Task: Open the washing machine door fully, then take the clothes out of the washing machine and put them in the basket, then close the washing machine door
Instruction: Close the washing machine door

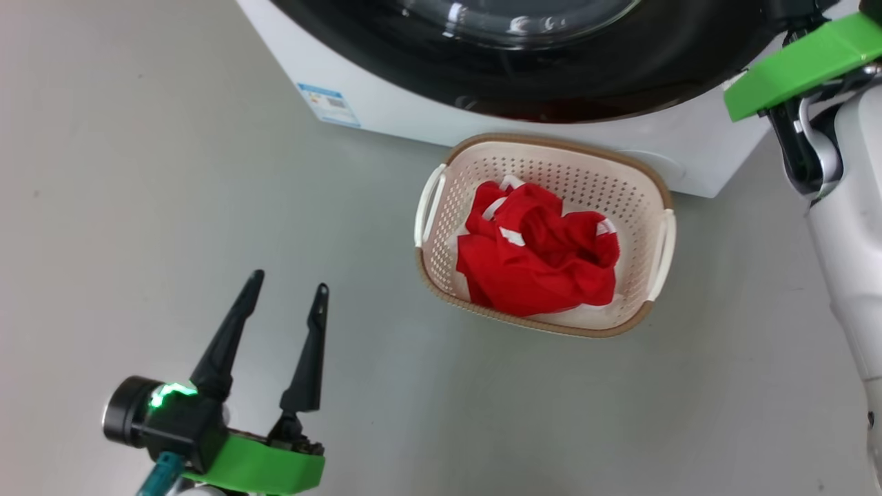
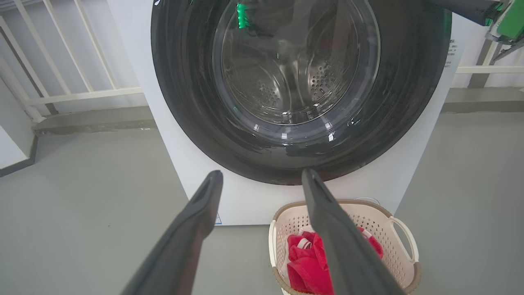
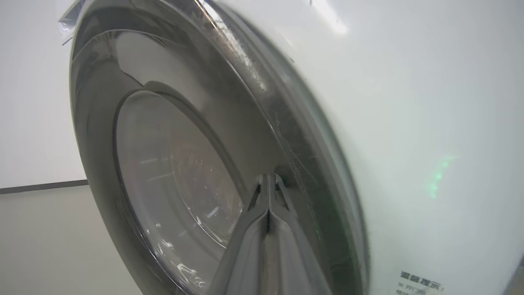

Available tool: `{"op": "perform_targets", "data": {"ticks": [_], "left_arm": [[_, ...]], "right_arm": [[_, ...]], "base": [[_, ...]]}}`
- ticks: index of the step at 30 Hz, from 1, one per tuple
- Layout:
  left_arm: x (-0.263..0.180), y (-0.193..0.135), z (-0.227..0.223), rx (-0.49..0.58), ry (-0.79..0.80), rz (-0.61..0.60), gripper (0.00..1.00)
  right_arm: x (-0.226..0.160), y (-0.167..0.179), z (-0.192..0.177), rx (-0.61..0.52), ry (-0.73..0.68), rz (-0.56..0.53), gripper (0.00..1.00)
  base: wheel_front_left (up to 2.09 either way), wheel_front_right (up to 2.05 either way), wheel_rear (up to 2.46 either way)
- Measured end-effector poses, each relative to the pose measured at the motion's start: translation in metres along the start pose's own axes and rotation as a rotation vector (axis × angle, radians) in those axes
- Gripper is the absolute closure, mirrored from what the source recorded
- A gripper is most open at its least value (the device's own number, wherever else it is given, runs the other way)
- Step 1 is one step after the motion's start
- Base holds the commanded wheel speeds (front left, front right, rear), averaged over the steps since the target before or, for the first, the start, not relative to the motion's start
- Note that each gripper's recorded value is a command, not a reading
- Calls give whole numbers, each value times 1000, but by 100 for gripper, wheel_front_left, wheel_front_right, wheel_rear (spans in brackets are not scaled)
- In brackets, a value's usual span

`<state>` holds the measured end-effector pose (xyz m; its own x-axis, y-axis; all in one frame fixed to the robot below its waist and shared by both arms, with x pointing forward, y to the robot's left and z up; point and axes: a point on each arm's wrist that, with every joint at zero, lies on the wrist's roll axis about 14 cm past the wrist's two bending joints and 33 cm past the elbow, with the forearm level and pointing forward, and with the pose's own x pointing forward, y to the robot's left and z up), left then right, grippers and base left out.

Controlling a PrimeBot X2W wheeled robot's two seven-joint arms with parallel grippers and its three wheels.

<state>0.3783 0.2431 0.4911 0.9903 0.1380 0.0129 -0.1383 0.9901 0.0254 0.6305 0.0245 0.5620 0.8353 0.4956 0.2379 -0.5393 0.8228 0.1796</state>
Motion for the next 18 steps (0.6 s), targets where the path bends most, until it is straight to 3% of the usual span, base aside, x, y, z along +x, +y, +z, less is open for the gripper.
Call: {"op": "perform_targets", "data": {"ticks": [1,18], "left_arm": [[0,1,0,-5,-2,2,0],[8,-14,17,-130,-70,-34,0]], "right_arm": [[-3,-2,2,-2,-3,-7,0],[-107,-28,1,-24,55,-146,0]], "base": [[0,0,0],[0,0,0]]}}
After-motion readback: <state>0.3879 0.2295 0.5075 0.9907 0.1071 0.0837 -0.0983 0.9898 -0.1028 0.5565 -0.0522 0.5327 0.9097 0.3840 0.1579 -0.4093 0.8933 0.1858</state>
